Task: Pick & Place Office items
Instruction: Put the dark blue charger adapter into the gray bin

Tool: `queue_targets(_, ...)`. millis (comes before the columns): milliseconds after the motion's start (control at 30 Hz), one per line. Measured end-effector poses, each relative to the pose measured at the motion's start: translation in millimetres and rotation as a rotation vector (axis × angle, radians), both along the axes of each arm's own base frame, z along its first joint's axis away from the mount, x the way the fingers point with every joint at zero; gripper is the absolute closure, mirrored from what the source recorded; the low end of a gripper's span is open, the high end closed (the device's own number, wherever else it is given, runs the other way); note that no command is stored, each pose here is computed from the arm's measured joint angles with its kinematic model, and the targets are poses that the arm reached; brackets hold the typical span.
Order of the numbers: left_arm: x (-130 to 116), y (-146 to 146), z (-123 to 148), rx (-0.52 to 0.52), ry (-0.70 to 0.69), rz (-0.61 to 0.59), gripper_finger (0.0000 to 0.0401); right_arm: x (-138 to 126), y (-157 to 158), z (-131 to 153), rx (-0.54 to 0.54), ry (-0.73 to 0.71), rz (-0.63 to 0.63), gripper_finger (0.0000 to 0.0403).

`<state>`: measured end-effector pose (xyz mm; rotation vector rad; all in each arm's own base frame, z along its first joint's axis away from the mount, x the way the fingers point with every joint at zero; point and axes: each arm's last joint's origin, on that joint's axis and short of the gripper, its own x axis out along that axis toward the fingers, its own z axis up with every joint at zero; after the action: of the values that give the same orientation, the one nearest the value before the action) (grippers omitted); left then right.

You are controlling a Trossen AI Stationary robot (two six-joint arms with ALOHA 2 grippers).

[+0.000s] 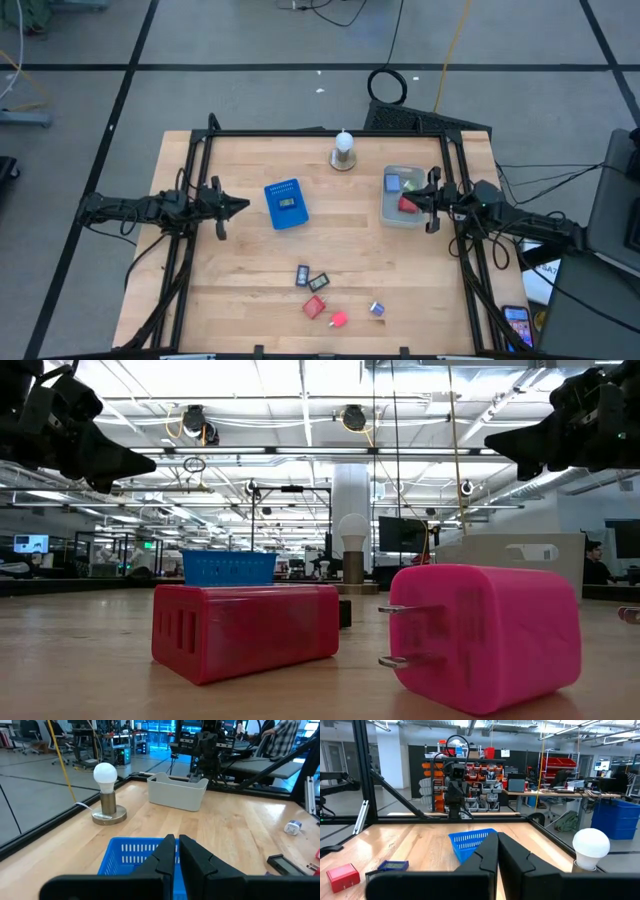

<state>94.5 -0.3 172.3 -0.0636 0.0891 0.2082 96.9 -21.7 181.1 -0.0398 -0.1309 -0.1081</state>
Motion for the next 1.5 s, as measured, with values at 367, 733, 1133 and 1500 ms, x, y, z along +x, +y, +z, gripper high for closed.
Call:
queue_targets(367, 0.0, 0.0, 0.0, -0.019, -0.004, 0.002, 0.0377, 0.1, 0.0, -0.8, 0.002, 0.007, 0.000, 0.0399)
queue_targets(733, 0.0, 0.0, 0.0, -0.018, -0.004, 0.002, 0.0377, 0.2, 0.0, -1.1, 0.002, 0.008, 0.000, 0.0399)
queue_targets(1133, 0.0, 0.0, 0.0, -0.016, -0.003, 0.002, 0.0377, 0.4, -0.1, -3.0, 0.008, 0.028, 0.000, 0.0399)
queue_targets(1500, 0.0, -0.1, -0.1, -0.060, -0.011, 0.001, 0.0377, 0.4, -0.1, -3.2, 0.004, 0.030, -0.001, 0.0399)
